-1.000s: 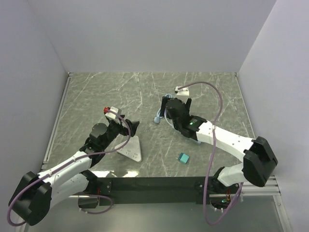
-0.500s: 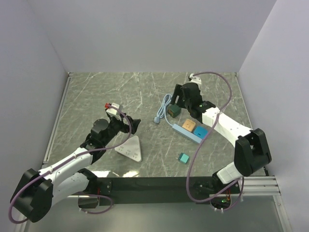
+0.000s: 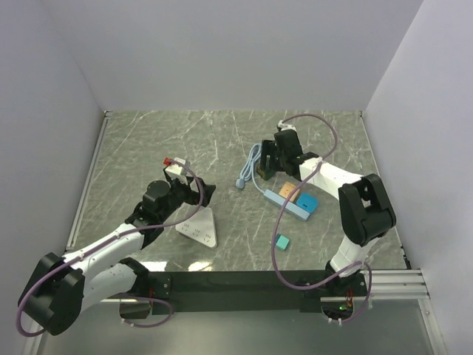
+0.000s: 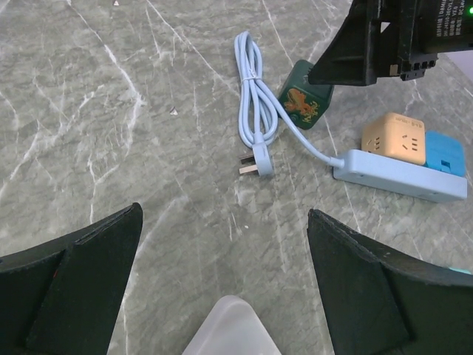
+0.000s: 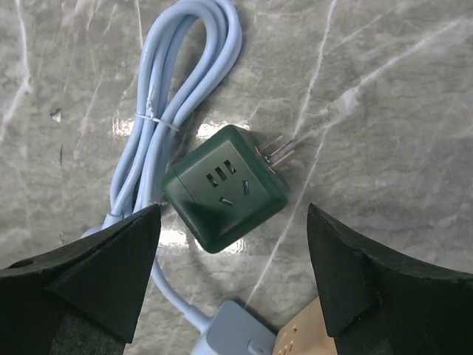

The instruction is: Insert the plug

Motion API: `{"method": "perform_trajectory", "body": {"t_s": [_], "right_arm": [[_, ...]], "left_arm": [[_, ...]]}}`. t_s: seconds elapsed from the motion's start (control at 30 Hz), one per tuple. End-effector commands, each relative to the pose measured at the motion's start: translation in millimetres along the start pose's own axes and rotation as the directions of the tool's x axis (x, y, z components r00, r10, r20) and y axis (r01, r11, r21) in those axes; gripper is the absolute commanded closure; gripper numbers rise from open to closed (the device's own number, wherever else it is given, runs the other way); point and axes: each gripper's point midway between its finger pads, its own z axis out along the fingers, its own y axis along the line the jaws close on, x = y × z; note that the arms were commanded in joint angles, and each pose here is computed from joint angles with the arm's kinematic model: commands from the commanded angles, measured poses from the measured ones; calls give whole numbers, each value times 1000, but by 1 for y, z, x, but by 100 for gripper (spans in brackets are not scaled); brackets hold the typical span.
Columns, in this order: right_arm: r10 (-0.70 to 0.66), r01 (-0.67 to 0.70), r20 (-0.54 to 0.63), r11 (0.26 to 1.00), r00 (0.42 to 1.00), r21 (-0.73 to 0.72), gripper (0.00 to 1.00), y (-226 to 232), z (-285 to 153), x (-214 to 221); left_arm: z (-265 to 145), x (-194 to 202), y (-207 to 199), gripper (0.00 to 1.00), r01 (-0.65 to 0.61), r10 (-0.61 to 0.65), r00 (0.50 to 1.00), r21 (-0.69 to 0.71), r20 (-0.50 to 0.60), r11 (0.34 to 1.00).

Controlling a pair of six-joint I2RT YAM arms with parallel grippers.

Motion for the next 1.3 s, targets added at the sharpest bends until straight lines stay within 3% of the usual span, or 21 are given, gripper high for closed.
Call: {"method": "perform_trajectory", "body": {"t_s": [0.0,0.3,0.9,1.0,1.03,1.27], "right_arm": [[-77,81,88,996,993,-47,13,15,4,-38],[-152,156,52,984,987,-90,13,16,21,-28],[-178,170,-73,980,981,-107,15,9,34,13],[-178,168,-89,980,980,-106,29,9,34,16],[-177,167,-92,980,980,-103,42,8,35,16],[-154,147,-31,976,988,-161,85,25,-3,-13]], "left_arm": [[6,-24,-5,1,8,-8,999,5,46,1000],[9,-20,1,1,-1,2,1000,-26,23,1000],[8,-19,1,1,-8,8,1000,-25,20,1000],[9,-18,2,0,-9,9,1000,-27,17,1000],[9,-19,1,0,-9,9,1000,-26,17,1000],[7,-30,-3,1,-22,23,998,-10,52,1000]]}}
